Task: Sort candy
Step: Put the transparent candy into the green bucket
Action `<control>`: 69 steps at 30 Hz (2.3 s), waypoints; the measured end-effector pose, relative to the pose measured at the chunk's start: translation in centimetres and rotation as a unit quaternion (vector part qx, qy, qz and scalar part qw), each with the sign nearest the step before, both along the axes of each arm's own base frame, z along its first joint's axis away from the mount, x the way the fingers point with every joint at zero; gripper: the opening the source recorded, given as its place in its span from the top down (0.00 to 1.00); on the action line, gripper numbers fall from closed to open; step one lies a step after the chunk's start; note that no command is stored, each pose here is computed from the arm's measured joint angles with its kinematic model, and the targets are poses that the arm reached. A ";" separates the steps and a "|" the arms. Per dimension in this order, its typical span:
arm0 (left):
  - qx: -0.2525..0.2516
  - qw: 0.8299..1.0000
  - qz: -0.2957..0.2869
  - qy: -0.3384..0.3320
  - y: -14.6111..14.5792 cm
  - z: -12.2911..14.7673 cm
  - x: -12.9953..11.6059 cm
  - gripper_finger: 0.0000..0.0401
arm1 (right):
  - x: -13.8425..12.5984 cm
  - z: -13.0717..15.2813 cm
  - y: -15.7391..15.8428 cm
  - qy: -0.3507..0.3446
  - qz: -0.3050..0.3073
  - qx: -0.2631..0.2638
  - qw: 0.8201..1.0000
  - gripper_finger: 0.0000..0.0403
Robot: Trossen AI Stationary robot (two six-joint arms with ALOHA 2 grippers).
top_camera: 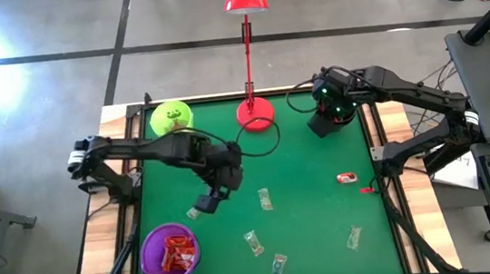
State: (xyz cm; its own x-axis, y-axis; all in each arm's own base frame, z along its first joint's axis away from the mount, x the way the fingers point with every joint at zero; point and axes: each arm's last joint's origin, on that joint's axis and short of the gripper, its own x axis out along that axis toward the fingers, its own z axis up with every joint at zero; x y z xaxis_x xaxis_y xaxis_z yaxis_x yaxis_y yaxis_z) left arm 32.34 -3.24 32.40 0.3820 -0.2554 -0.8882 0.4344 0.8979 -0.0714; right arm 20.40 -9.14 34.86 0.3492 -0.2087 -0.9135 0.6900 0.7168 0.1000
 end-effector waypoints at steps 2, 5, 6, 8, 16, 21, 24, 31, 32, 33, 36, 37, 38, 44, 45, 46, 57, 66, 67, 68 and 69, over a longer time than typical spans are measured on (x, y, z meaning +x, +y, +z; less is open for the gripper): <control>0.002 1.000 0.000 0.008 -0.1 -0.5 0.8 0.53 | -0.1 -0.1 0.1 0.010 0.012 0.001 1.000 0.66; 0.021 0.999 -0.004 0.029 -0.5 -1.2 1.8 0.52 | -0.5 -0.2 0.2 0.030 0.019 0.006 0.999 0.66; 0.035 0.999 -0.003 0.038 -0.8 -1.5 2.1 0.52 | -0.7 -0.2 0.3 0.038 0.022 0.008 0.999 0.66; 0.067 0.996 0.006 0.053 -1.5 -2.0 2.9 0.52 | -1.2 -0.1 0.5 0.051 0.028 0.010 0.998 0.66; 0.101 0.992 -0.010 0.077 -6.1 -3.3 5.4 0.53 | -4.1 1.4 1.9 0.043 0.036 0.003 0.998 0.66; 0.104 0.990 -0.040 0.081 -9.0 -4.8 6.6 0.53 | -5.9 2.3 2.6 0.020 0.026 -0.004 0.999 0.66; 0.109 0.988 -0.050 0.096 -10.0 -6.4 7.3 0.53 | -6.6 2.7 2.9 0.007 0.023 -0.008 1.000 0.66; 0.095 0.984 -0.079 0.130 -12.0 -9.4 8.3 0.53 | -7.2 2.9 3.2 -0.003 0.019 -0.011 1.000 0.66; 0.096 0.984 -0.082 0.128 -12.2 -9.6 8.5 0.53 | -7.2 2.9 3.2 -0.003 0.020 -0.011 1.000 0.66; 0.095 0.984 -0.085 0.126 -12.5 -9.8 8.7 0.53 | -7.1 2.9 3.2 -0.001 0.021 -0.011 1.000 0.66; 0.093 0.985 -0.094 0.107 -13.2 -10.3 9.6 0.53 | -7.0 2.8 3.1 0.003 0.023 -0.009 1.000 0.66; 0.093 0.985 -0.100 0.101 -13.5 -10.5 10.0 0.53 | -6.9 2.8 3.1 0.004 0.023 -0.009 1.000 0.66; 0.095 0.985 -0.107 0.098 -13.7 -10.7 10.2 0.53 | -6.9 2.8 3.1 0.004 0.023 -0.009 1.000 0.66; 0.102 0.978 -0.129 0.132 -14.4 -12.4 10.6 0.53 | -7.0 2.8 3.1 0.003 0.023 -0.010 1.000 0.66; 0.096 0.977 -0.133 0.137 -14.5 -12.6 10.6 0.53 | -7.1 2.8 3.1 0.003 0.023 -0.010 1.000 0.66; 0.089 0.976 -0.137 0.141 -14.6 -12.8 10.5 0.53 | -7.2 2.8 3.2 0.003 0.023 -0.009 1.000 0.66; 0.072 0.976 -0.150 0.139 -15.4 -14.2 10.3 0.53 | -7.6 3.0 3.4 -0.004 0.014 -0.008 1.000 0.66; 0.079 0.972 -0.149 0.163 -15.1 -16.1 9.7 0.53 | -7.5 3.0 3.4 -0.005 0.010 -0.006 1.000 0.66; 0.078 0.973 -0.149 0.160 -15.1 -16.3 9.7 0.53 | -7.5 3.0 3.4 -0.006 0.007 -0.005 1.000 0.66; 0.078 0.973 -0.148 0.157 -15.1 -16.5 9.7 0.53 | -7.5 3.0 3.4 -0.006 0.006 -0.005 1.000 0.66; 0.081 0.974 -0.146 0.153 -15.1 -16.7 9.8 0.53 | -7.5 3.0 3.3 -0.007 0.005 -0.005 1.000 0.66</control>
State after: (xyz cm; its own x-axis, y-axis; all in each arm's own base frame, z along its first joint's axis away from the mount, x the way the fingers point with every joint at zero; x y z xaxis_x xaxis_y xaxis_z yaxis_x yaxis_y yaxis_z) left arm 42.13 -18.36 15.75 0.0251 -0.1600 -0.9868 0.6541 0.7491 -0.1048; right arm 12.87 -5.79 37.86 0.3634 -0.2136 -0.9068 0.6811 0.7250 0.1022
